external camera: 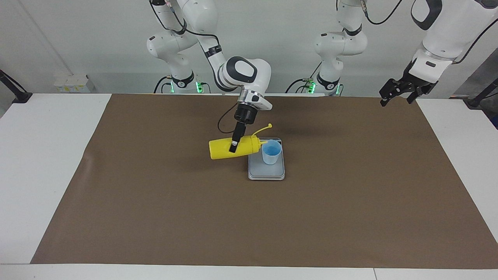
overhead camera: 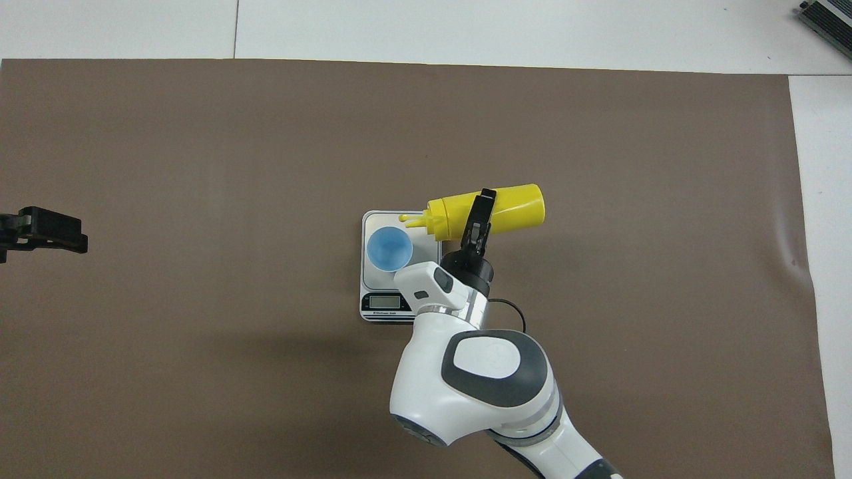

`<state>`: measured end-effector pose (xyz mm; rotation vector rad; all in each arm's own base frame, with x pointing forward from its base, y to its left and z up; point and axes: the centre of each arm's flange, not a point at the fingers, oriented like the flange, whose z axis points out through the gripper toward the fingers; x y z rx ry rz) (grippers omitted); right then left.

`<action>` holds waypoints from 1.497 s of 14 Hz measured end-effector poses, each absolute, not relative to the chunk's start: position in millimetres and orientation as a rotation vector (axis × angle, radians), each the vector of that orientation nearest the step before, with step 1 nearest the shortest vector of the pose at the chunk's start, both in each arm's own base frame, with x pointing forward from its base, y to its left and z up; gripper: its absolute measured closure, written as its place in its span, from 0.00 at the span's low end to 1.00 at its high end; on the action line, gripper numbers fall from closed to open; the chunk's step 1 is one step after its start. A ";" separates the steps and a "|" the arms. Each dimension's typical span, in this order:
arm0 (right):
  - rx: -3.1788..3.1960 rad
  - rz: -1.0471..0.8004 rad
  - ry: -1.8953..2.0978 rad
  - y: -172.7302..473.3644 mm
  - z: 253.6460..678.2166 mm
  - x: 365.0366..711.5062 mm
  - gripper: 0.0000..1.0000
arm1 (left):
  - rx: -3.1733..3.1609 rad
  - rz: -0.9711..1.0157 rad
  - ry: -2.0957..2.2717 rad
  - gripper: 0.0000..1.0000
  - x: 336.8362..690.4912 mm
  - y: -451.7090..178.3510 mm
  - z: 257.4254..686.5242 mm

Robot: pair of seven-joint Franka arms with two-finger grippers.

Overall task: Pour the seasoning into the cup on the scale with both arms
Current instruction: 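Tilt the yellow bottle nozzle down into the blue cup, then turn the yellow bottle upright and carry it back with the right gripper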

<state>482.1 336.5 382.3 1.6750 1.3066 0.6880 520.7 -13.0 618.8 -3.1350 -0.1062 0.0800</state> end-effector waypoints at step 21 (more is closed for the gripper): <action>2.642 0.968 0.850 205.4 443.1 549.0 0.47 | -3.135 0.080 -0.106 0.00 520.6 -13.0 618.8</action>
